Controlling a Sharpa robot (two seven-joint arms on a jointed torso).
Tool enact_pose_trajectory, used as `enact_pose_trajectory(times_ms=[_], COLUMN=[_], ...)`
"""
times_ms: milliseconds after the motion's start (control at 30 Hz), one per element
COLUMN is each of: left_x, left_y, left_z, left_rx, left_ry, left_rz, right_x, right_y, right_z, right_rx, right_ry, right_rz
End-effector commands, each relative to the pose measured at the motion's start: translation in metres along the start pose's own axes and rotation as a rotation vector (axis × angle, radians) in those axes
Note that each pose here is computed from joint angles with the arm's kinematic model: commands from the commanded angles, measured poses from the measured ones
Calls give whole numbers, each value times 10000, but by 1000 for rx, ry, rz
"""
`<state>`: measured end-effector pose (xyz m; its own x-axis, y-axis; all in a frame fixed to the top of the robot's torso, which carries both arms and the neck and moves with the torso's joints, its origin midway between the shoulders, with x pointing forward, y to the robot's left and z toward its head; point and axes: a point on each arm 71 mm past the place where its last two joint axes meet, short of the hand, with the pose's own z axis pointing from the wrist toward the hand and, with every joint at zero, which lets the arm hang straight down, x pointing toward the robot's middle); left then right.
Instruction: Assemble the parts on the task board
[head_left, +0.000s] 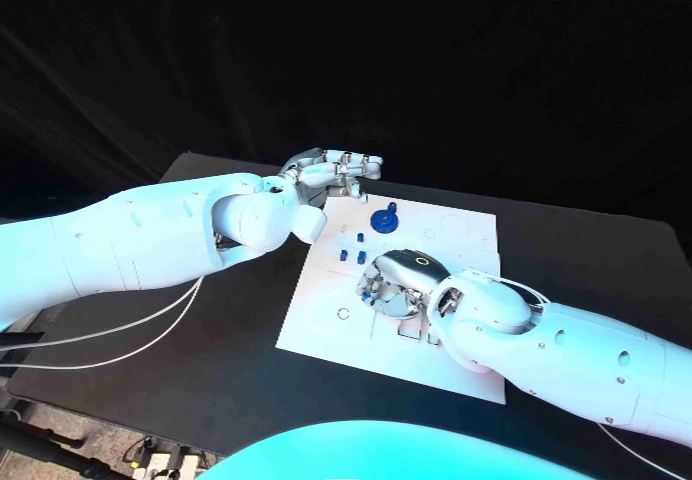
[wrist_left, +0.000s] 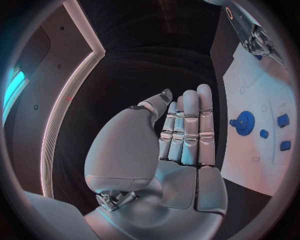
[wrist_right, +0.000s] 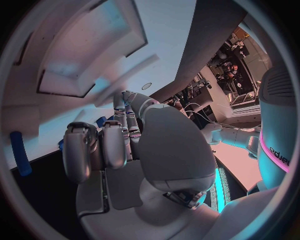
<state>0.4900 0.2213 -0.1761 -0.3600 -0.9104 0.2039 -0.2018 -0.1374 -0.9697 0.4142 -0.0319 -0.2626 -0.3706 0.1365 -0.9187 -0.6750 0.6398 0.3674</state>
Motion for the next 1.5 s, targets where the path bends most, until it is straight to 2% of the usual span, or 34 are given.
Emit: enact_pose_trajectory(times_ms=[33, 167, 400, 733, 833, 967, 1100, 1200, 1333, 1500], left_x=[33, 35, 30, 8, 3, -4, -19, -29, -37, -40], left_y=[-8, -8, -9, -8, -8, -9, -9, -10, -6, 0], left_z=[5, 6, 5, -3, -4, -8, -17, -24, -28, -30], left_rx=[3, 2, 2, -2, -2, -2, -1, 1, 2, 1], left_ry=[24, 24, 22, 10, 8, 8, 9, 9, 9, 10], left_rz=[0, 2, 2, 12, 13, 13, 14, 14, 14, 14], right_x=[79, 83, 56, -42, -122, -319, -596, -732, -830, -860], right_y=[-27, -49, -56, -82, -101, -174, -349, -477, -647, -785], right_z=[-2, -1, -30, -201, -277, -424, -602, -694, -767, -790], right_rx=[21, 35, 37, 28, 31, 50, 103, 140, 185, 218], right_ry=[56, 57, 23, -24, -47, -84, -101, -103, -99, -88], right_rz=[-16, -18, -15, -17, -21, -34, -60, -90, -135, -175])
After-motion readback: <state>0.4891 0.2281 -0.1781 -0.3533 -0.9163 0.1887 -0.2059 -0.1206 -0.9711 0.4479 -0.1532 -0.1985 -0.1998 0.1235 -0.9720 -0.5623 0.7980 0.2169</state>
